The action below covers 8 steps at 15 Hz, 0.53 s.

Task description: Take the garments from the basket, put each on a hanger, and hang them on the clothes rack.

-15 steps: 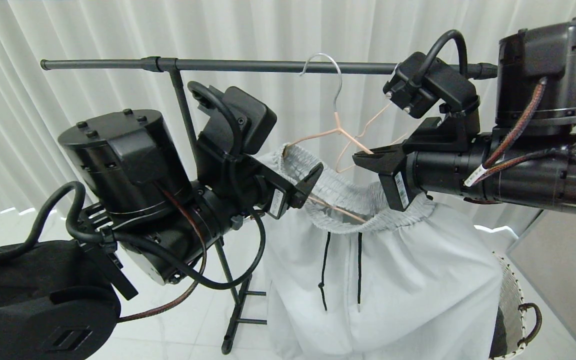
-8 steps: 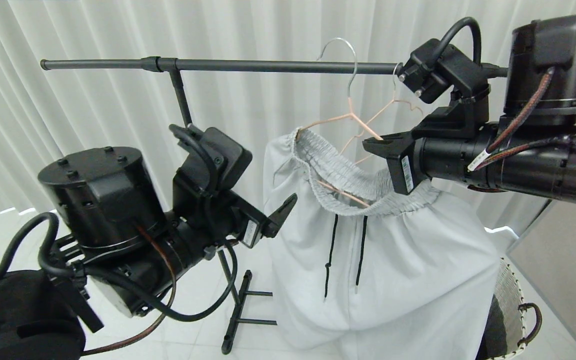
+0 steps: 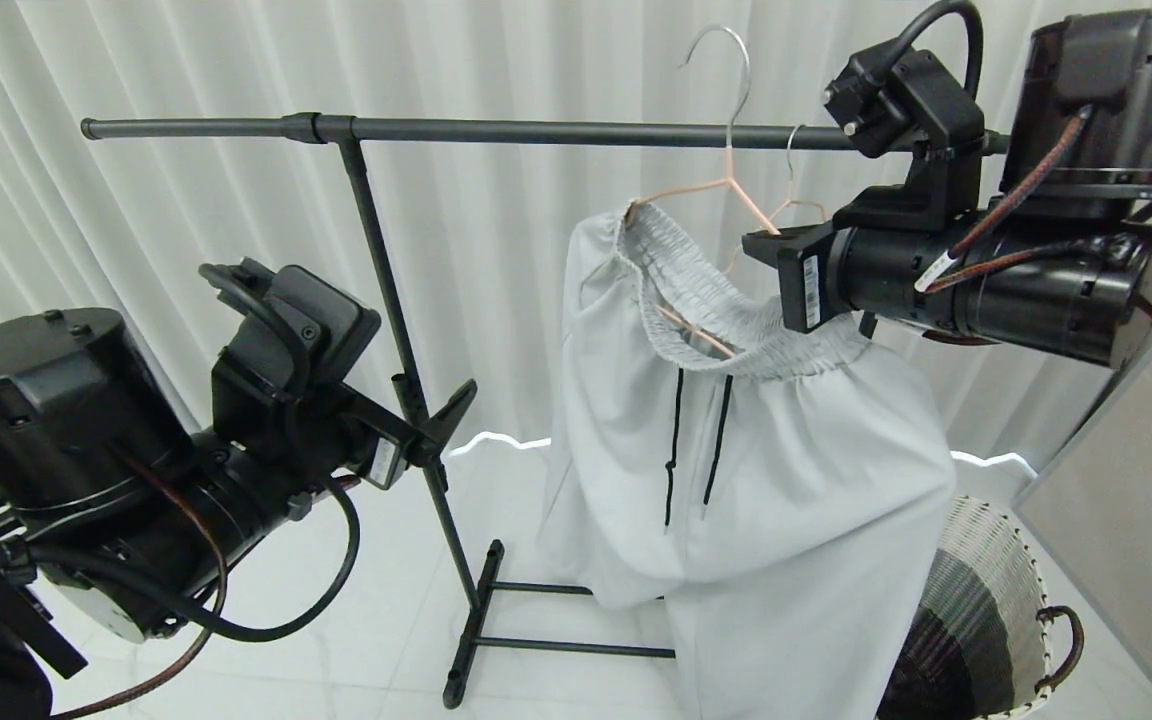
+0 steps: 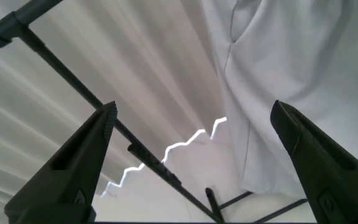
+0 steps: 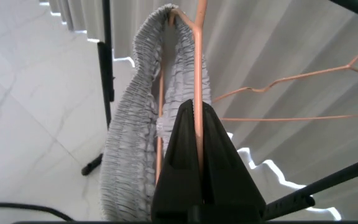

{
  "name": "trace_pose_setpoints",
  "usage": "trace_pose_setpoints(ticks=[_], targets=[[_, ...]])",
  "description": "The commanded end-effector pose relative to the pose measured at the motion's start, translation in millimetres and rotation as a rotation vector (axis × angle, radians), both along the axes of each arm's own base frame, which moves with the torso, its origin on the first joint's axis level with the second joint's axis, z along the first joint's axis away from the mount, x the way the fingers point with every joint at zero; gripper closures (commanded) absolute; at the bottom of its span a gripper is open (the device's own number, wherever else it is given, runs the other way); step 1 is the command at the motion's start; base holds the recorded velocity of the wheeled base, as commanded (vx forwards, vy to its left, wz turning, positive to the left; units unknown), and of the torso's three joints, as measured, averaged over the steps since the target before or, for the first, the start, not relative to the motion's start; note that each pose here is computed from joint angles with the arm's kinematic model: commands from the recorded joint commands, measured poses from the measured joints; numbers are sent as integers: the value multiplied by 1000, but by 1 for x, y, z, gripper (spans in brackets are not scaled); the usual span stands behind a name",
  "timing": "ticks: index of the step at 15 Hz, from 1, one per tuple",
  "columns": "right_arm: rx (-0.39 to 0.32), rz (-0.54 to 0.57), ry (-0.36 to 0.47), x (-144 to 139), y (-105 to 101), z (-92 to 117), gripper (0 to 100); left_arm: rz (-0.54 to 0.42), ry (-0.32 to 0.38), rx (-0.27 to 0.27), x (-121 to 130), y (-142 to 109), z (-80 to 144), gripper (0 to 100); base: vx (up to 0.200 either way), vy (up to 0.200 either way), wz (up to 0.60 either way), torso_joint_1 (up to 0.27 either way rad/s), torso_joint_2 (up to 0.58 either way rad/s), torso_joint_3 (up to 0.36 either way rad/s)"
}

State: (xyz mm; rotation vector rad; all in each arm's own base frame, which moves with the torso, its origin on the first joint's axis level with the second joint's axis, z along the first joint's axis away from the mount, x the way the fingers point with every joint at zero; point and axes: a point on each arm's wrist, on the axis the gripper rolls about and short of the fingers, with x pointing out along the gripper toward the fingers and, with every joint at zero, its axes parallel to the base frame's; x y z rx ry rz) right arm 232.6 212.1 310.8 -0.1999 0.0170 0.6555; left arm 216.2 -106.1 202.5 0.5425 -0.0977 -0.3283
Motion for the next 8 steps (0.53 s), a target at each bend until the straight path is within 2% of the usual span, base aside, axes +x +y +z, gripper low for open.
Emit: trace_pose_setpoints(ticks=[1, 2, 8], targets=[[0, 4, 4, 4, 5, -2, 100, 5, -5, -3, -1, 2, 1, 0, 0, 0, 0, 0, 0, 0], [1, 5, 3, 4, 6, -1, 100, 5, -4, -2, -1, 2, 1, 0, 0, 0, 0, 0, 0, 0], [-2, 10, 7, 4, 8, -3, 100, 4, -1, -1, -2, 2, 0, 0, 200, 0, 0, -2, 2, 4]])
